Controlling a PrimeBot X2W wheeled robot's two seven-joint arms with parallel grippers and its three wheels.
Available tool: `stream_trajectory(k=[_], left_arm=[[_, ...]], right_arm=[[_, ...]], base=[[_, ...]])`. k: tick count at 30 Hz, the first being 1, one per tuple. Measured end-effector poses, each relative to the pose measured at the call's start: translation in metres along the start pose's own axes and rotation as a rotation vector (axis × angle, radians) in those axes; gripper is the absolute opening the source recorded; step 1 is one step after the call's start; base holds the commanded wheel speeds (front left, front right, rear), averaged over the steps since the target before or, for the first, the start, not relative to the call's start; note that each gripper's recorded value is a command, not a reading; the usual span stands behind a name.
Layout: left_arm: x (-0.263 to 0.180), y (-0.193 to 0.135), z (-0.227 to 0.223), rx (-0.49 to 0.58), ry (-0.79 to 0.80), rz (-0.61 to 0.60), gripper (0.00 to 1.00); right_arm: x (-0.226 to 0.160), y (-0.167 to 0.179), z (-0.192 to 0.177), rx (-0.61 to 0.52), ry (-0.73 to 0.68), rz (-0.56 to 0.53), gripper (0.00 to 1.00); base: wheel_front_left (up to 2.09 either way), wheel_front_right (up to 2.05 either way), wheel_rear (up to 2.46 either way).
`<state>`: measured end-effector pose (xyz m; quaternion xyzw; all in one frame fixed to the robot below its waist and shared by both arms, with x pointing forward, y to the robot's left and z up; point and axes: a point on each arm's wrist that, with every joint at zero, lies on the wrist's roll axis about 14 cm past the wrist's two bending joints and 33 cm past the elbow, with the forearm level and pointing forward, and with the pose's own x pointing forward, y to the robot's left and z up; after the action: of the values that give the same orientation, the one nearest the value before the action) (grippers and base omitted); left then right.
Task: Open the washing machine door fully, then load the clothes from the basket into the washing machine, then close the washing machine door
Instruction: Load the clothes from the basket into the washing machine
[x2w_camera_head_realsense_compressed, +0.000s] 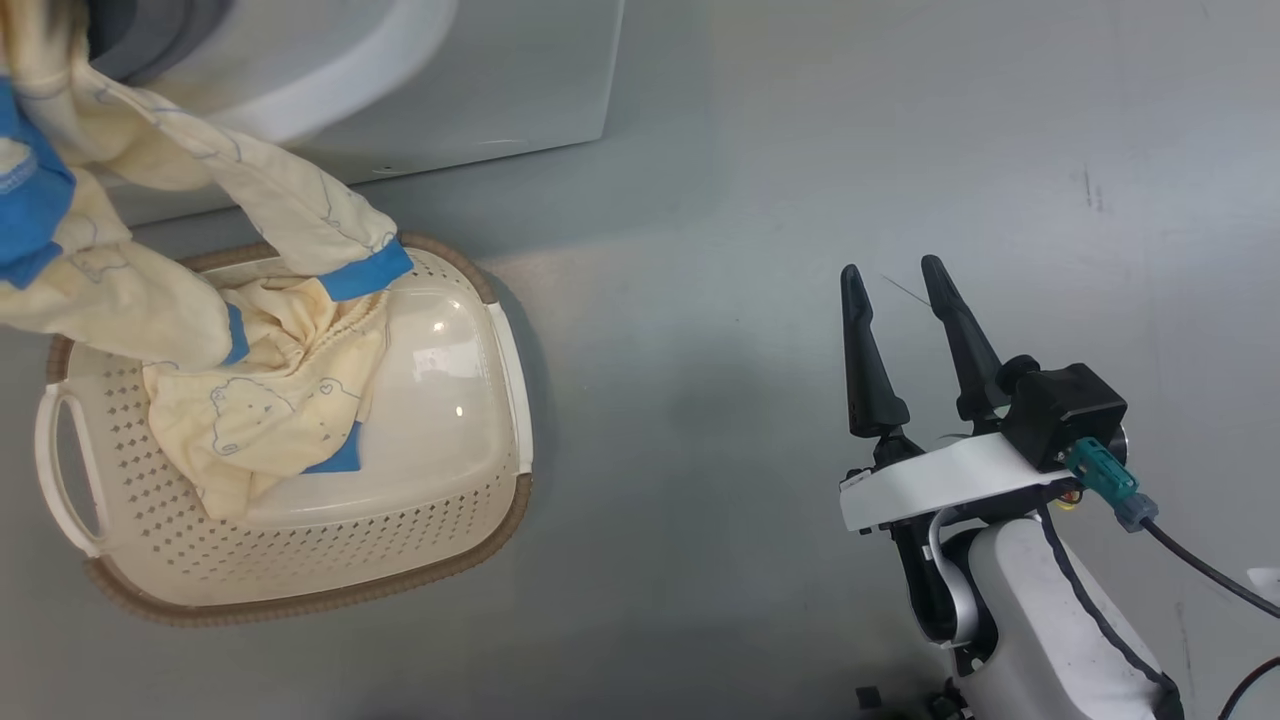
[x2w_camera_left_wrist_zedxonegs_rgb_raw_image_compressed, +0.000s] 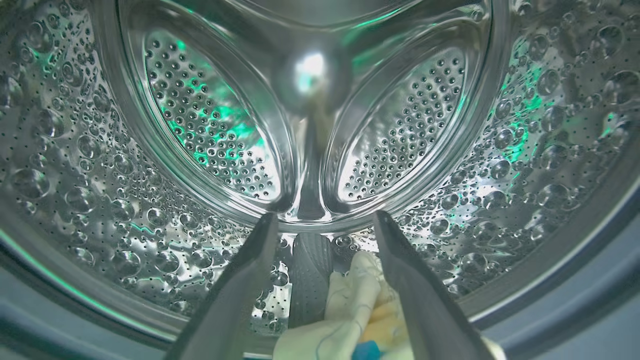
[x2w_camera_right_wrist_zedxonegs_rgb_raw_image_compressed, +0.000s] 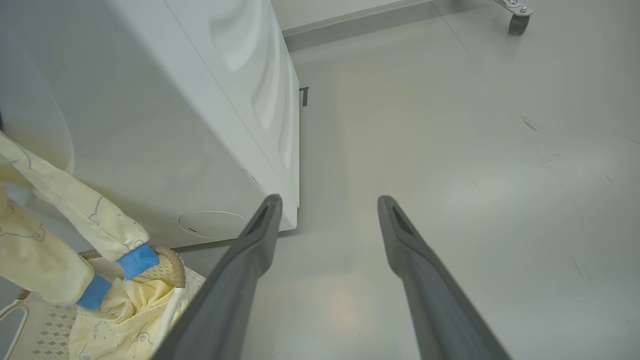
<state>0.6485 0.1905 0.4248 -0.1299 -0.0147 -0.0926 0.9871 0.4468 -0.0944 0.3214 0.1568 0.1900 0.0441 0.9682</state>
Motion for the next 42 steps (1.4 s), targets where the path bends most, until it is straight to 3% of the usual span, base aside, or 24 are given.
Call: stream_trajectory(k=[6,20,42], left_arm=[[-0.027,0.019,0.002,-0.014,0.002,0.062,1.00],[-0.091,0.026,-0.018,-0.035,0.050,0.139,1.00],[-0.207,0.012,-0.107,-0.070,0.368,0.245,1.00]], right_arm=[[0.000,0.008,0.003,0.002,-0.007,0.022,1.00],[0.000,0.013,0.006,0.003,-0.015,0.034,1.00],[-0.001,0.011,0.004,0.000,-0.008,0.029,1.00]], base=[[0.00,0.00,0.00],[0.00,0.00,0.00],[0.00,0.00,0.00]])
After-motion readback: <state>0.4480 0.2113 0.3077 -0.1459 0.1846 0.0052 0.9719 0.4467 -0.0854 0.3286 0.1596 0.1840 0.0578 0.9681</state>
